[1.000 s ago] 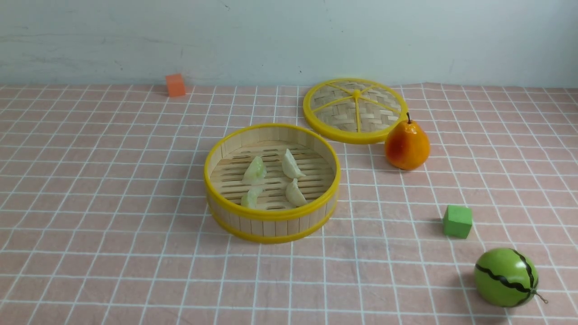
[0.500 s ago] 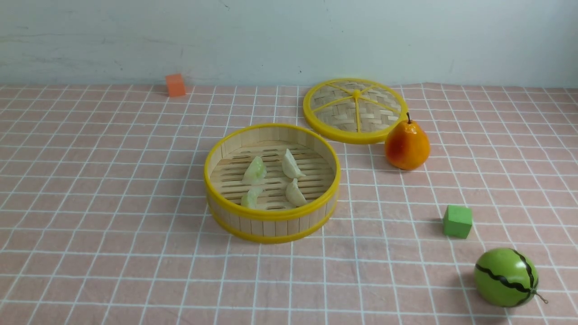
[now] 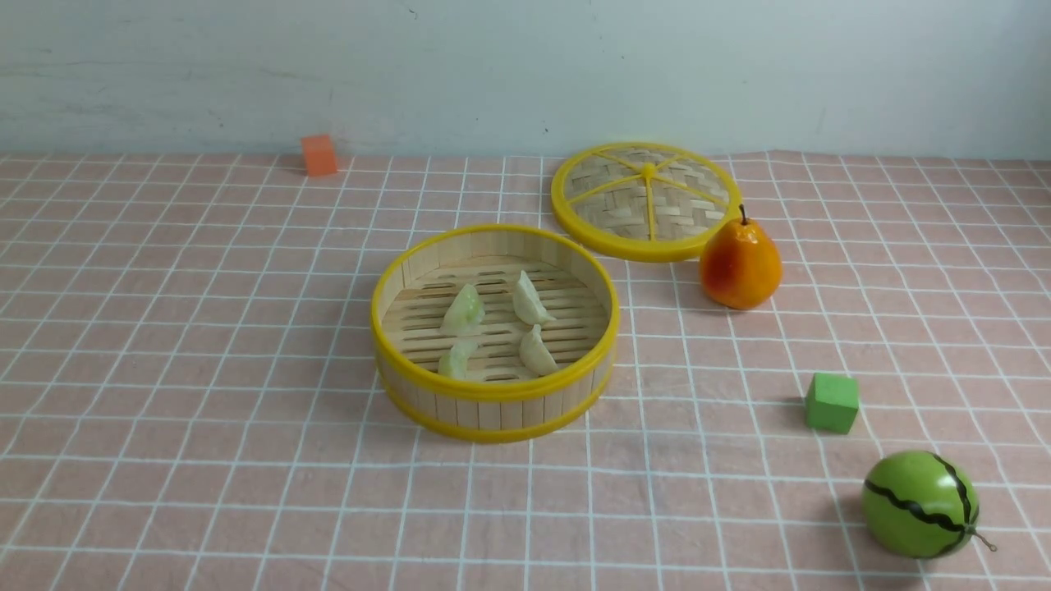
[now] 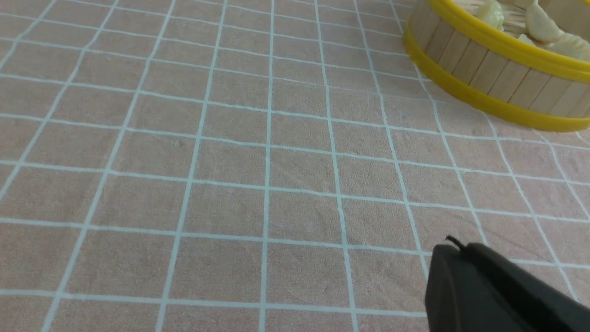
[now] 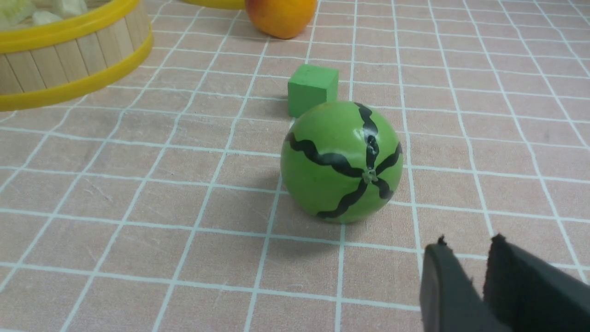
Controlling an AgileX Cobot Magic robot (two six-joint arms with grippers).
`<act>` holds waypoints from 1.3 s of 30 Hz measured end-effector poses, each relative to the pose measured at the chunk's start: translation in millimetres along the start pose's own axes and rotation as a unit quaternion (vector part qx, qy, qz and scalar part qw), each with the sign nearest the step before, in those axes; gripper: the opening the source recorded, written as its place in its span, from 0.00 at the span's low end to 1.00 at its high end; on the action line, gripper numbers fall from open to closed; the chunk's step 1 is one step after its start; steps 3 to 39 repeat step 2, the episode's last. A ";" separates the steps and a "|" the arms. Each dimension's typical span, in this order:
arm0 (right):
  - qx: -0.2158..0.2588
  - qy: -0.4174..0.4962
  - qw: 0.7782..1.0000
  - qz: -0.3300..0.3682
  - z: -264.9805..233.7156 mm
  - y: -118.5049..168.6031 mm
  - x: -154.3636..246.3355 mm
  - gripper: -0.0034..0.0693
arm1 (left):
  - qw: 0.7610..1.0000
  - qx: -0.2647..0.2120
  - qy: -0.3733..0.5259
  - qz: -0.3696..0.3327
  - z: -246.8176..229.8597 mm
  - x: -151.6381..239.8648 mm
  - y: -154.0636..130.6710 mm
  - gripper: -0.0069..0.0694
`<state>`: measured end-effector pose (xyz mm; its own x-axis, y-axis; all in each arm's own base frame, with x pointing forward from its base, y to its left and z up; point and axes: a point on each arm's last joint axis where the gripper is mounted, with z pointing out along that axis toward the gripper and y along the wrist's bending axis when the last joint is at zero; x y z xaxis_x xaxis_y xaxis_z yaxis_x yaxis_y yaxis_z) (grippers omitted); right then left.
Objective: Put the dumplings into the steamer on the table with the pink tablecloth.
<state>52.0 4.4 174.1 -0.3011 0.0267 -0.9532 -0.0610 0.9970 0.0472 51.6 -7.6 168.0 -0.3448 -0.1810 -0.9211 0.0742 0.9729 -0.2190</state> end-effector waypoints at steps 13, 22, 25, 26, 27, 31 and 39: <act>0.000 0.000 1.000 0.000 0.0 0.0 0.0 0.26 | 1.000 0.000 0.000 0.000 0.0 0.0 0.0 0.07; 0.000 0.000 1.000 0.000 0.0 0.0 0.0 0.26 | 1.000 0.000 0.000 0.000 0.0 0.0 0.0 0.07; 0.000 0.000 1.000 0.000 0.0 0.0 0.0 0.26 | 1.000 0.000 0.000 0.000 0.0 0.0 0.0 0.07; 0.000 0.000 1.000 0.000 0.0 0.0 0.0 0.26 | 1.000 0.000 0.000 0.000 0.0 0.0 0.0 0.07; 0.000 0.000 1.000 0.000 0.0 0.0 0.0 0.26 | 1.000 0.000 0.000 0.000 0.0 0.0 0.0 0.07; 0.000 0.000 1.000 0.000 0.0 0.0 0.0 0.26 | 1.000 0.000 0.000 0.000 0.0 0.0 0.0 0.07; 0.000 0.000 1.000 0.000 0.0 0.0 0.0 0.26 | 1.000 0.000 0.000 0.000 0.0 0.0 0.0 0.07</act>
